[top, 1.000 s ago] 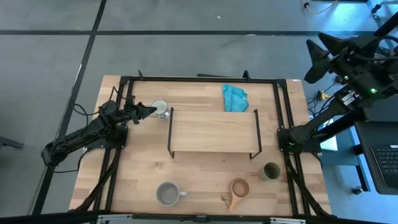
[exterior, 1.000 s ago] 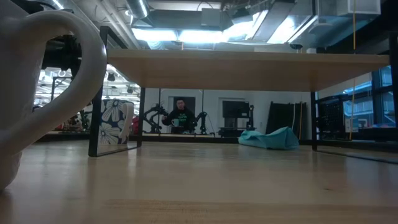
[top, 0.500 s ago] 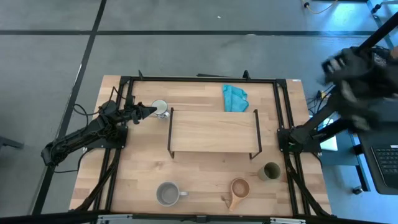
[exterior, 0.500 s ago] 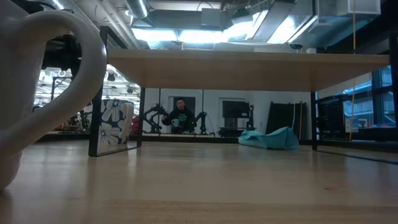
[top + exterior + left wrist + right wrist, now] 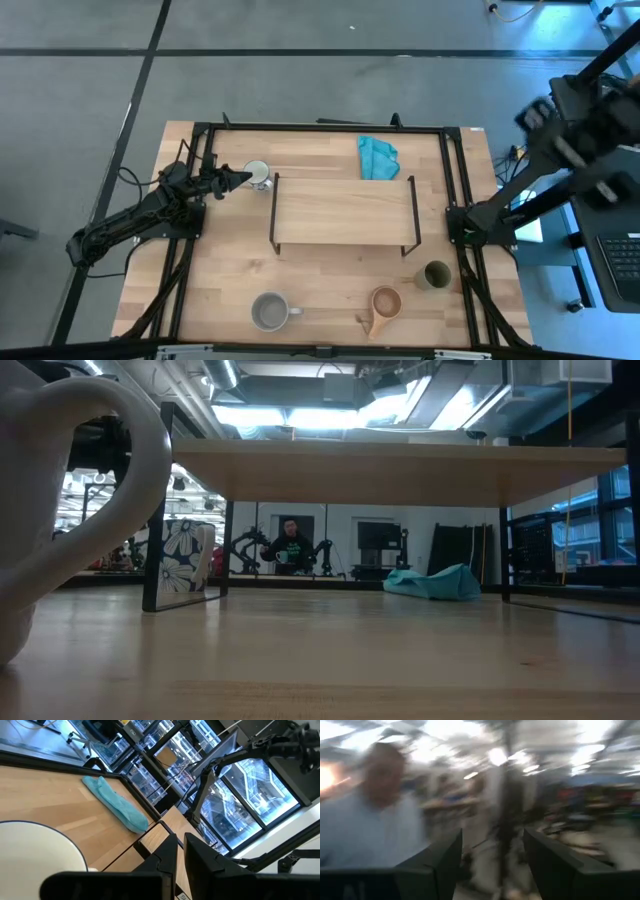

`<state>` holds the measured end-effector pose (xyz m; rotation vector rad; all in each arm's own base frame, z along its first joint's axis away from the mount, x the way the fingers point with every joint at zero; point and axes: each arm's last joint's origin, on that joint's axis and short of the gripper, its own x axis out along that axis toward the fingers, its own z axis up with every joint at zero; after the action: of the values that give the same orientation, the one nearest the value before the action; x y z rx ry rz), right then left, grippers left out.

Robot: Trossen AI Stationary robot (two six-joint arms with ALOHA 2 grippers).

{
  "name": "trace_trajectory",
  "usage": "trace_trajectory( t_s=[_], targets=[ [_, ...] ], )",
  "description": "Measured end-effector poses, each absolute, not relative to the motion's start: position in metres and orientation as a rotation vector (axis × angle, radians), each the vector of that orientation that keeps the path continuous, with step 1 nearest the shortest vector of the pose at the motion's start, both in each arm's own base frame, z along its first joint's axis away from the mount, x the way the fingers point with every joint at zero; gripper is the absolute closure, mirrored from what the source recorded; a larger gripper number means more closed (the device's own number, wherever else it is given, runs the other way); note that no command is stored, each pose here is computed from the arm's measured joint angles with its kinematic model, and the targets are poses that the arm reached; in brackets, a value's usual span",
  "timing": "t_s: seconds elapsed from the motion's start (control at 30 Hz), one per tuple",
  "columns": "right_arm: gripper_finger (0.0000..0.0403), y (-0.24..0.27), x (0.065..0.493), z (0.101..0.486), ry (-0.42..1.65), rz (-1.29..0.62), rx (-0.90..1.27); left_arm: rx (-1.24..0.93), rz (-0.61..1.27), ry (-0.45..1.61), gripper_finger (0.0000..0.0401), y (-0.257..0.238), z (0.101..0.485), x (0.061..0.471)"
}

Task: Stack small to large cups/mugs on shelf
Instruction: Put the gray cup on the shelf

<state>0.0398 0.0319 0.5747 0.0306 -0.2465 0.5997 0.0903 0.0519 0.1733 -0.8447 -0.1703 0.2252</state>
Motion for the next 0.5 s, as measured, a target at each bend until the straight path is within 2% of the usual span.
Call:
trace_trajectory(
  t_s=[0.1, 0.17, 0.3, 0.5],
  targets=[
    [0.019, 0.036, 0.039, 0.562, -0.111, 0.73, 0.039, -0.845, 0.226, -0.17, 0.0374, 0.052, 0.173, 0.09],
    [0.019, 0.037, 0.04, 0.55, 0.036, 0.729, 0.078, -0.845, 0.225, -0.17, 0.0374, 0.052, 0.173, 0.09],
    [0.019, 0.042, 0.047, 0.523, 0.307, 0.65, 0.16, -0.845, 0.226, -0.17, 0.0374, 0.052, 0.173, 0.09],
    [0.019, 0.052, 0.063, 0.491, 0.492, 0.445, 0.269, -0.845, 0.226, -0.169, 0.0374, 0.052, 0.173, 0.09]
  ],
)
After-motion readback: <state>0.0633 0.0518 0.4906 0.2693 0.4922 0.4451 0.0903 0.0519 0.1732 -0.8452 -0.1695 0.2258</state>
